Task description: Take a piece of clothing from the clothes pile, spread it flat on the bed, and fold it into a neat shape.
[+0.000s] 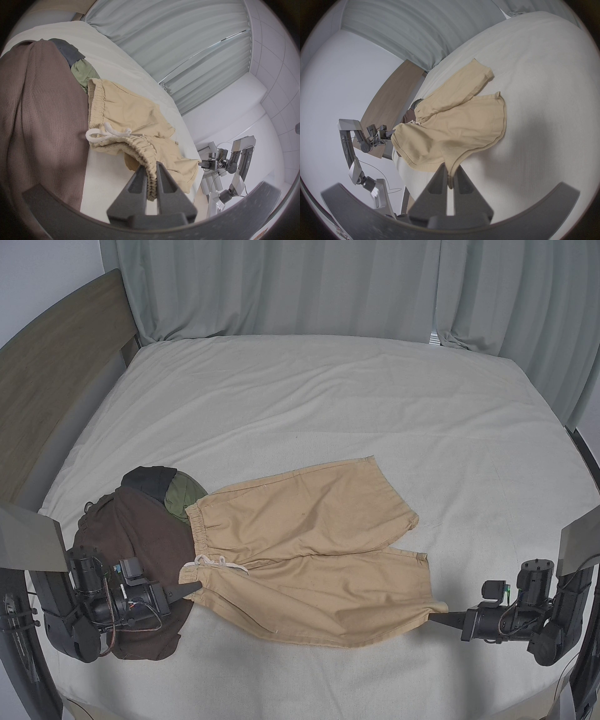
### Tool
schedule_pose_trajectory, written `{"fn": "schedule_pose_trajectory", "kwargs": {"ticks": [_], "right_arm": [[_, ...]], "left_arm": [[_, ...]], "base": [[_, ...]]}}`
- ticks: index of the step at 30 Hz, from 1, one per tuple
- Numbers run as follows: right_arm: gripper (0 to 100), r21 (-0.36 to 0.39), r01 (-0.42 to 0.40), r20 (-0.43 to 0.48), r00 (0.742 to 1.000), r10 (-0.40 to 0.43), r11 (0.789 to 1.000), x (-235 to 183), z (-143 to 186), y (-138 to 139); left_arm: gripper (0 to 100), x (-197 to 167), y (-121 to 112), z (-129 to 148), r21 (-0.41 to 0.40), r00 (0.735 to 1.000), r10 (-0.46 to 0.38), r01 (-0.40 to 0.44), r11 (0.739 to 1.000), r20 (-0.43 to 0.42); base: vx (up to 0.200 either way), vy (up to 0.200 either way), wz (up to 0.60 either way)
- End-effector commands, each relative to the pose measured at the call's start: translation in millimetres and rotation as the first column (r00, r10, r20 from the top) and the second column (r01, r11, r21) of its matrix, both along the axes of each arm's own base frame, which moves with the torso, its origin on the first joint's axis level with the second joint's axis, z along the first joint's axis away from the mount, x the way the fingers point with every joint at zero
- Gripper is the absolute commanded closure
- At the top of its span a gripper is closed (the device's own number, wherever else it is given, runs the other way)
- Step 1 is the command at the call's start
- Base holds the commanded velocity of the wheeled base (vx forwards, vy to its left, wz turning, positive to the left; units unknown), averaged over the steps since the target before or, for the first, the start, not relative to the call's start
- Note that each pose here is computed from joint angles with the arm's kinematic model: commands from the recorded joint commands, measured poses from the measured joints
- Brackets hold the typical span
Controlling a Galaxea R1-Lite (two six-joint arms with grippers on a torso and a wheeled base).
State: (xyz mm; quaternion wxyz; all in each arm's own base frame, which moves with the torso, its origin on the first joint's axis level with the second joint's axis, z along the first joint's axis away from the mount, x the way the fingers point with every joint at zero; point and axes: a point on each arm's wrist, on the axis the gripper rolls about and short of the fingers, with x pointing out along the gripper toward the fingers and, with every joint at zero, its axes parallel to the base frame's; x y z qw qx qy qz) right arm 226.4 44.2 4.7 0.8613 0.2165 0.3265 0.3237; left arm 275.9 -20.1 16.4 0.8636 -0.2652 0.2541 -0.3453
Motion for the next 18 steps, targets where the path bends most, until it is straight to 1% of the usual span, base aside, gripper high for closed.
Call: {"fn": "schedule_pose_trajectory", "kwargs": {"ticks": [1,6,9,13,15,18], "right_arm": [[100,0.021,-0.001,0.05,0.999,0.0,1.0,0,15,2],[100,0.031,-0.003,0.066,0.998,0.001,1.0,-3,21,3],[100,0.035,-0.016,0.087,0.996,0.013,0.999,-7,28,5],[100,0.053,-0.012,0.115,0.993,0.006,0.999,-10,38,5],[100,0.068,-0.023,0.143,0.99,0.013,0.997,-12,46,8],[100,0.095,-0.015,0.188,0.982,-0.003,0.995,-10,59,9]], "left_arm": [[100,1,1,5,-0.002,1.0,0.004,-0.004,1.0,0.021],[100,3,1,6,0.0,1.0,0.007,-0.007,1.0,0.03],[100,4,3,12,-0.001,0.998,0.013,-0.013,1.0,0.055],[100,5,3,18,-0.012,0.997,0.018,-0.018,1.0,0.068],[100,7,3,21,-0.027,0.997,0.027,-0.025,0.999,0.068],[100,7,3,23,-0.033,0.997,0.051,-0.049,0.998,0.064]], "base": [[0.0,0.0,0.0],[0.0,0.0,0.0],[0.0,0.0,0.0],[0.0,0.0,0.0],[0.0,0.0,0.0],[0.0,0.0,0.0]]}}
